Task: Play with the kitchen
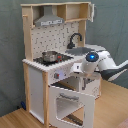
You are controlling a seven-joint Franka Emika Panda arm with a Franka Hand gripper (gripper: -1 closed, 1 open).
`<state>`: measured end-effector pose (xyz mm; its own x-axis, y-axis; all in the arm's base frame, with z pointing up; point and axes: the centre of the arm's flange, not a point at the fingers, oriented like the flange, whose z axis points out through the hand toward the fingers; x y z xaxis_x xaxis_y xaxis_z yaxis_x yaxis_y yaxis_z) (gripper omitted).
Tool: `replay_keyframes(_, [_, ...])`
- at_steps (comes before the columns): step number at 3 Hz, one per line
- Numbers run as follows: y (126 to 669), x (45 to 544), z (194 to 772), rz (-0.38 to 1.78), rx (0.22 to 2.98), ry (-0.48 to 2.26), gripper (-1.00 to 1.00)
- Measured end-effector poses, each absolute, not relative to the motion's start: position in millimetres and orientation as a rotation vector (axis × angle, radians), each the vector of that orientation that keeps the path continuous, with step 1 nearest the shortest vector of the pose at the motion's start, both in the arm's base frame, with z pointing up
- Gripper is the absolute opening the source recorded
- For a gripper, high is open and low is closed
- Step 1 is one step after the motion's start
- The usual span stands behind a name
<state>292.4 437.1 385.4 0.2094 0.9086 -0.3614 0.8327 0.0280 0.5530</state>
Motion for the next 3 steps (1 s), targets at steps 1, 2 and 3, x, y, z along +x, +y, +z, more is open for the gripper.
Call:
replay_keyframes(1, [436, 286, 398, 0.157, 1.722, 1.572, 1.00])
replay_keyframes(2, [439, 276, 411, 0.178, 1.635, 1.516, 1.00])
replay_keyframes(3, [443, 262, 420, 0.203, 1.544, 1.462, 1.00])
